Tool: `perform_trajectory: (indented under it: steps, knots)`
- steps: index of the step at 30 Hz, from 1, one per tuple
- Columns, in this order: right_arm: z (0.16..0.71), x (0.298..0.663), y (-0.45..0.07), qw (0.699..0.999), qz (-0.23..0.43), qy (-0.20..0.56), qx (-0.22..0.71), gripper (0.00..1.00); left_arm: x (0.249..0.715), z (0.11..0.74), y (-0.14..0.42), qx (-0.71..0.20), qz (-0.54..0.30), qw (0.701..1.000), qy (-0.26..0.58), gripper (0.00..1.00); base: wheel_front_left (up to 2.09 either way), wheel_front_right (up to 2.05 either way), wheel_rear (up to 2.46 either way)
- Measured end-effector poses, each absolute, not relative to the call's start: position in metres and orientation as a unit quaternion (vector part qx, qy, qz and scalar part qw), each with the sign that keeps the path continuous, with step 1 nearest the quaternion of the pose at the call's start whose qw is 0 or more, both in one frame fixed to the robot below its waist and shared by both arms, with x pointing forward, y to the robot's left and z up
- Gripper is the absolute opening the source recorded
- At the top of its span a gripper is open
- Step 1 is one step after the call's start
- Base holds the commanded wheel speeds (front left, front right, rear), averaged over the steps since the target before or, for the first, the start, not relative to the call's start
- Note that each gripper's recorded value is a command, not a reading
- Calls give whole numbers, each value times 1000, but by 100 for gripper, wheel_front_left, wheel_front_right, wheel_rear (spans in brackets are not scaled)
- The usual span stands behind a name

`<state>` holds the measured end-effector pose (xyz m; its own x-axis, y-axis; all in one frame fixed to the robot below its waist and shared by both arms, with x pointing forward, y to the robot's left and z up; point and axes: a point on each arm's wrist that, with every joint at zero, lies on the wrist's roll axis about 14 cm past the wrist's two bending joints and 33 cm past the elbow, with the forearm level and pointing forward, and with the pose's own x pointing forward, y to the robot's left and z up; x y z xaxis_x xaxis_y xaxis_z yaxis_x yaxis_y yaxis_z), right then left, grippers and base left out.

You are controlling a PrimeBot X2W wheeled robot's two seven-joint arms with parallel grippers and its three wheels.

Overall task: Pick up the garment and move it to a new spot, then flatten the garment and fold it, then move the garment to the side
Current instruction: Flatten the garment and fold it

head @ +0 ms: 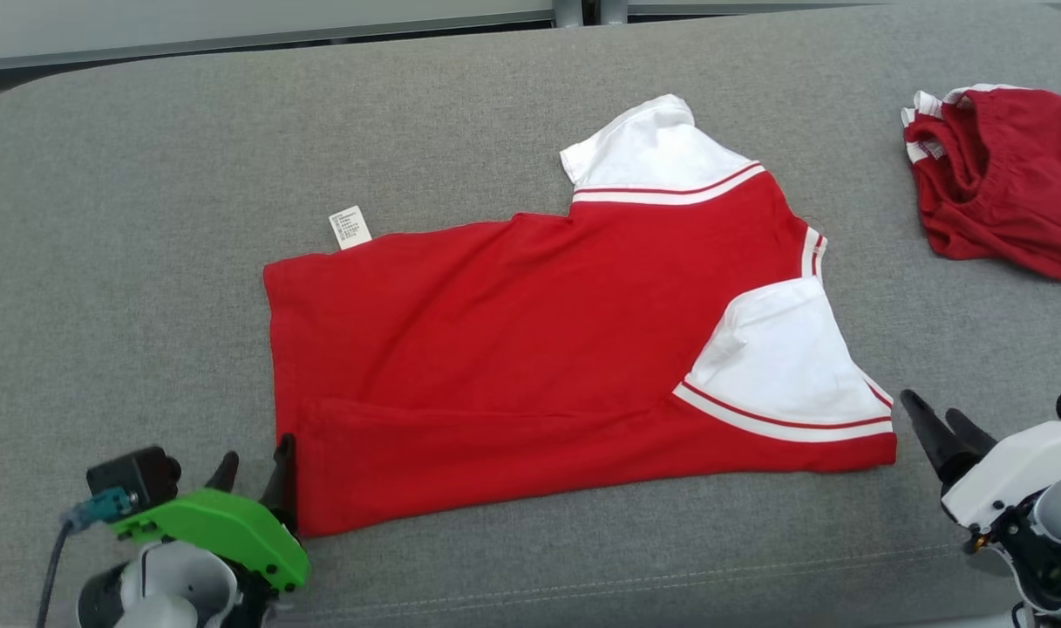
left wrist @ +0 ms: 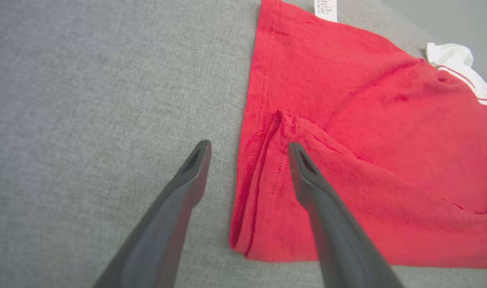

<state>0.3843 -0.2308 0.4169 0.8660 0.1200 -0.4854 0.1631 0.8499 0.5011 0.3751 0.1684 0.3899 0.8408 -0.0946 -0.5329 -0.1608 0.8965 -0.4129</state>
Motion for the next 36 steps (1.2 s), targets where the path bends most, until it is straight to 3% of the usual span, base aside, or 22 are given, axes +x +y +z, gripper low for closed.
perform_trajectory:
  steps: [11,21,36]
  knots:
    - [483,430,-227,955,74,248,143,100,443,459,164,-80,-115,953,269,100,0,0,0]
    - [514,485,-190,955,149,250,64,100,499,474,159,-7,-180,932,314,100,0,0,0]
    - [485,536,-162,923,201,327,-16,100,531,404,171,35,-171,873,456,100,0,0,0]
